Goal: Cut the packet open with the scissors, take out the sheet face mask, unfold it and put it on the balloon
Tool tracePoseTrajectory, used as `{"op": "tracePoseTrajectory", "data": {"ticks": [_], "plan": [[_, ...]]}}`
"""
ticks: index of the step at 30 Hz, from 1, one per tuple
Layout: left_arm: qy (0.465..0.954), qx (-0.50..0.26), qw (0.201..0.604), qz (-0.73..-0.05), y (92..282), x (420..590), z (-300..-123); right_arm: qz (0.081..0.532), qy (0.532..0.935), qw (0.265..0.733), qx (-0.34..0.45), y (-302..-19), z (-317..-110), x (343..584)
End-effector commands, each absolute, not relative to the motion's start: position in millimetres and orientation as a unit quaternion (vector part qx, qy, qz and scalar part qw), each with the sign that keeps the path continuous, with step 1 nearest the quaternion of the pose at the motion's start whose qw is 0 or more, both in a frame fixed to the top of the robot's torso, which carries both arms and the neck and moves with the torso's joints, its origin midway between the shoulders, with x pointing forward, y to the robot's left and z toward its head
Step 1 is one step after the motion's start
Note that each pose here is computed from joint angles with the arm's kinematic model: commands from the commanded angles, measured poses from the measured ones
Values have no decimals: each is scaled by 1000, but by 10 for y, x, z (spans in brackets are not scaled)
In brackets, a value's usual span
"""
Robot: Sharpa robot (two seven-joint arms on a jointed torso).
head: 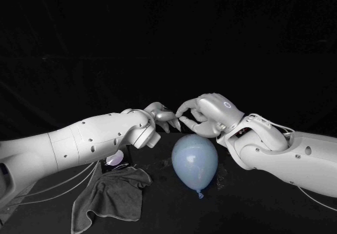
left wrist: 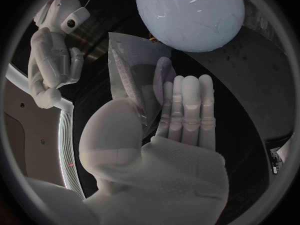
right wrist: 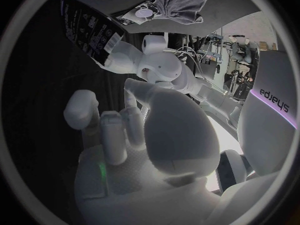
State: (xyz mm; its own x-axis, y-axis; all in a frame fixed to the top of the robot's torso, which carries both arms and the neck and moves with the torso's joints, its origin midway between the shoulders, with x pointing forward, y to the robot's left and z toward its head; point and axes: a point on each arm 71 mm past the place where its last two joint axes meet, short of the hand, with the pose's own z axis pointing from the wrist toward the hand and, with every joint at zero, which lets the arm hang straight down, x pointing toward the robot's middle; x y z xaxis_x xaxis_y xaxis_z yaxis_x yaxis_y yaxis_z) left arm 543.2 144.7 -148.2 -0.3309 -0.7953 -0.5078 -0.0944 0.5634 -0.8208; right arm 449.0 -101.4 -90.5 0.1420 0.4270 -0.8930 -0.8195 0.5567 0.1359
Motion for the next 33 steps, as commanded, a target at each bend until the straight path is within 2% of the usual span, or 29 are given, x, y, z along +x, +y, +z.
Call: {"op": "tracePoseTrajectory", "data": {"ticks": [1,8,14,33], "plan": [[743,-295,488,-349,1418,5431,-1480,389,537,706,-248,-920,-991,4490],[745,-294,485,-350,1402,5426,-1481,348,569,700,-256,-859,-1057,4573],[747,-293,483,-352,1399,5415,-1480,323,581,704,-251,-842,-1084,4629],[750,-290,477,-355,1379,5372,-1477,289,579,732,-213,-895,-1081,4761]]}}
